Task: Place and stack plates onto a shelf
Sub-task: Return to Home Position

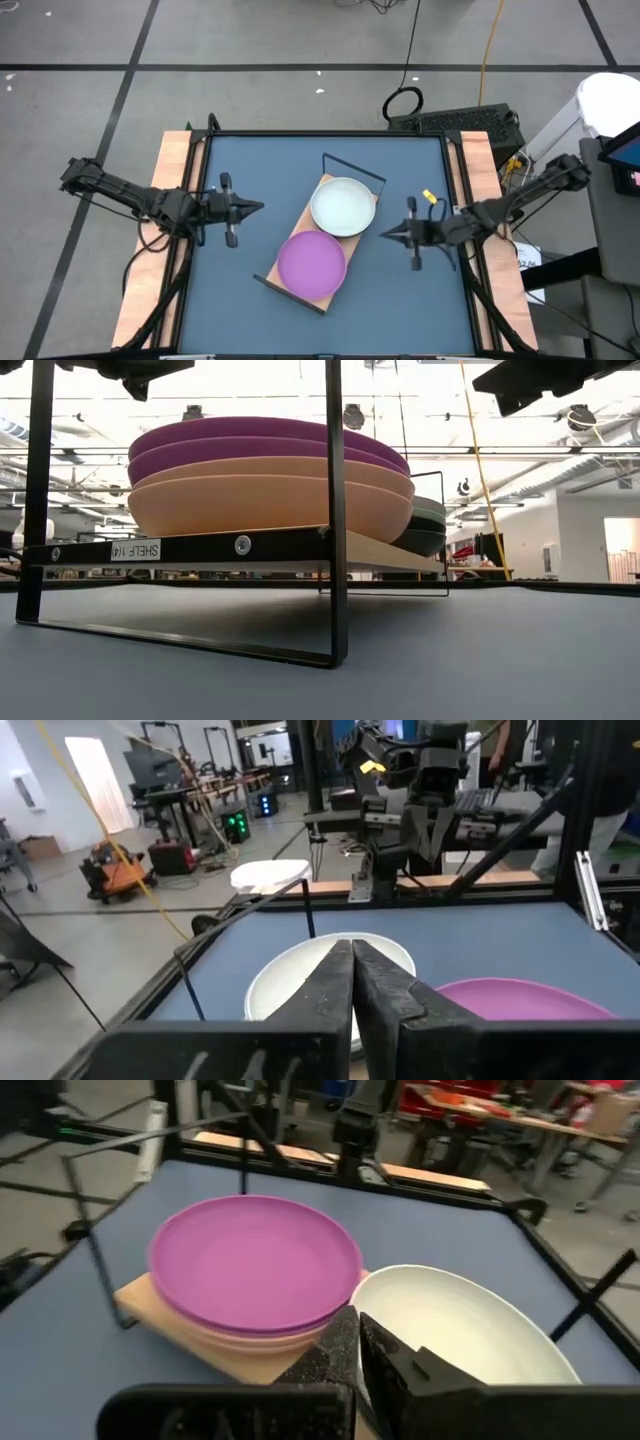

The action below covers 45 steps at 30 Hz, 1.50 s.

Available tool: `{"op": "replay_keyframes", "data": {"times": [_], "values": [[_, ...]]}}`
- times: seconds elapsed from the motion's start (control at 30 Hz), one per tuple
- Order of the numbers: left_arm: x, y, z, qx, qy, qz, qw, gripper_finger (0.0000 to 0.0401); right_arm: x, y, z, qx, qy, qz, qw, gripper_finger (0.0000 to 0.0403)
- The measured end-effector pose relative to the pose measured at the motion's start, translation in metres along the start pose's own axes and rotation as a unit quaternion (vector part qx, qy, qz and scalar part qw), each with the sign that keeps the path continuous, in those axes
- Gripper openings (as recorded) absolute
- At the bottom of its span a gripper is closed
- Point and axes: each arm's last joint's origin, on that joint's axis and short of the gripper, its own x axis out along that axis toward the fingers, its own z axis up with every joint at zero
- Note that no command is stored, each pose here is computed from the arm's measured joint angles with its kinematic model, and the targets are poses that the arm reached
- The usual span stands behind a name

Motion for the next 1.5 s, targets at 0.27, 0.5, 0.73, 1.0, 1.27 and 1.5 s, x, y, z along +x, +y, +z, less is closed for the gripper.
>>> {"op": "replay_keyframes", "data": {"times": [0.27,0.5,0.73,1.0,1.27,1.5], "values": [[-0.002,0.000,-0.006,-0.013,0.029,-0.002,0.999,0.0006,-0.011,-0.012,-0.002,-0.012,0.006,0.069,0.998,0.0000],[-0.001,-0.002,-0.026,-0.012,0.031,-0.002,0.999,0.0006,-0.006,-0.016,-0.038,-0.019,0.018,0.077,0.997,0.0000],[-0.004,-0.004,-0.061,-0.007,-0.004,0.000,1.000,0.0006,-0.009,-0.023,-0.071,-0.006,-0.016,0.085,0.996,0.0000],[-0.007,-0.005,-0.083,0.000,0.011,-0.005,1.000,0.0006,-0.017,-0.029,-0.085,0.004,-0.036,0.072,0.997,0.0000],[-0.010,-0.005,-0.100,-0.006,0.033,-0.007,0.999,0.0005,-0.019,-0.029,-0.099,0.004,-0.031,0.082,0.996,0.0000],[-0.012,-0.005,-0.107,-0.005,0.042,-0.008,0.999,0.0005,-0.021,-0.029,-0.107,0.003,-0.029,0.082,0.996,0.0000]]}}
